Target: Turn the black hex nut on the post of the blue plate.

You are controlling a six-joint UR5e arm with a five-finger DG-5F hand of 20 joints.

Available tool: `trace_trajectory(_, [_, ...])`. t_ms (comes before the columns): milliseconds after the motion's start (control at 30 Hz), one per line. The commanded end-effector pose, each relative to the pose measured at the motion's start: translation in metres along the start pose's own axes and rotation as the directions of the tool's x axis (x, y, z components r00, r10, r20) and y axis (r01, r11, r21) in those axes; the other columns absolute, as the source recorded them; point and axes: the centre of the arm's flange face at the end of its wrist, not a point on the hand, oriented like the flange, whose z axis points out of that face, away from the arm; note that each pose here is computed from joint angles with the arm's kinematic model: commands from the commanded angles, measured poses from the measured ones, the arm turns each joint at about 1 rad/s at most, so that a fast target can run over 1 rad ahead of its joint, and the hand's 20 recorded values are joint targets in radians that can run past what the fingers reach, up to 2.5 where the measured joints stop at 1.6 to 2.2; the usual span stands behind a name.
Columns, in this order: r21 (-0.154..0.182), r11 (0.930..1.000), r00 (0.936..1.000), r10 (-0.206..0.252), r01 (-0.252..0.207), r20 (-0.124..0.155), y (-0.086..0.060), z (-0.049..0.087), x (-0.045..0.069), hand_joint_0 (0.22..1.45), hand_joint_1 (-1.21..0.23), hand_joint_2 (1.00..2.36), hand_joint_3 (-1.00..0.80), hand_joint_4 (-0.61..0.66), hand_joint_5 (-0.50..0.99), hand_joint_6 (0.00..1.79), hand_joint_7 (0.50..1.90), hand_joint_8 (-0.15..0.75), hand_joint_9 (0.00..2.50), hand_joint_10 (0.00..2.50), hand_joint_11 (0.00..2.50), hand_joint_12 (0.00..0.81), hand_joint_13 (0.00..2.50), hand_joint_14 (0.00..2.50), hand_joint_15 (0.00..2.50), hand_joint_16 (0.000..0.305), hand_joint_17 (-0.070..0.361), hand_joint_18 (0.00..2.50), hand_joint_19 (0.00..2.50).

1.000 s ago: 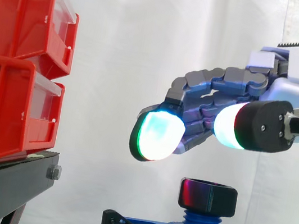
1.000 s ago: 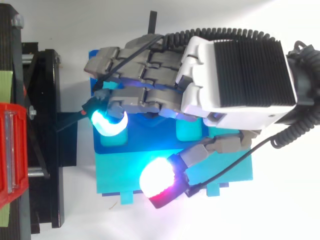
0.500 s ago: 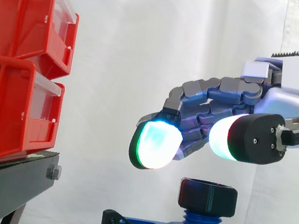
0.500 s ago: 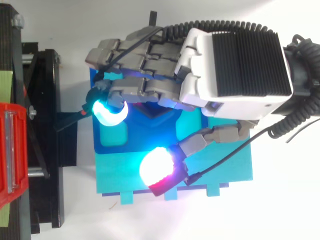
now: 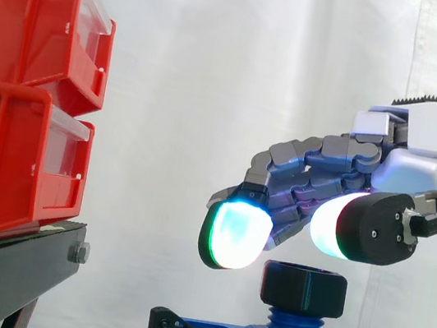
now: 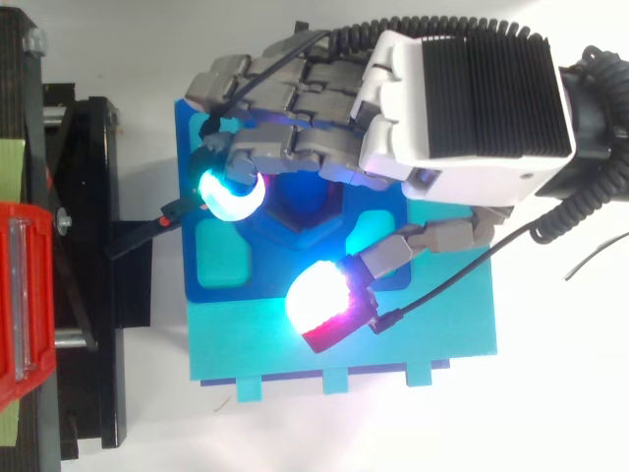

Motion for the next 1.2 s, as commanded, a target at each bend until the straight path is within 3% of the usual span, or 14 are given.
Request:
trace_trajectory(0, [0.001,1.0000,1.0000,0.000,0.000,0.001,-0.001,0.000,-0.001,0.45,-0.53,1.00,-0.50,0.22,-0.21,0.50,0.95,0.267,0.28,0.00,0.08,0.362,0.36,0.01,0.16,0.060,0.135,0.33,0.55])
trace_trajectory(600, [0.008,0.9999,0.9997,-0.008,0.009,-0.022,-0.007,-0.003,0.000,0.45,-0.52,1.00,-0.50,0.22,-0.21,0.50,0.95,0.266,0.28,0.00,0.09,0.362,0.36,0.01,0.16,0.060,0.135,0.33,0.55])
trace_trajectory(1167, [0.021,0.9997,0.9998,-0.009,0.009,-0.015,-0.018,-0.005,-0.006,0.45,-0.52,1.00,-0.50,0.22,-0.21,0.50,0.95,0.266,0.28,0.00,0.08,0.360,0.37,0.01,0.16,0.060,0.135,0.34,0.56])
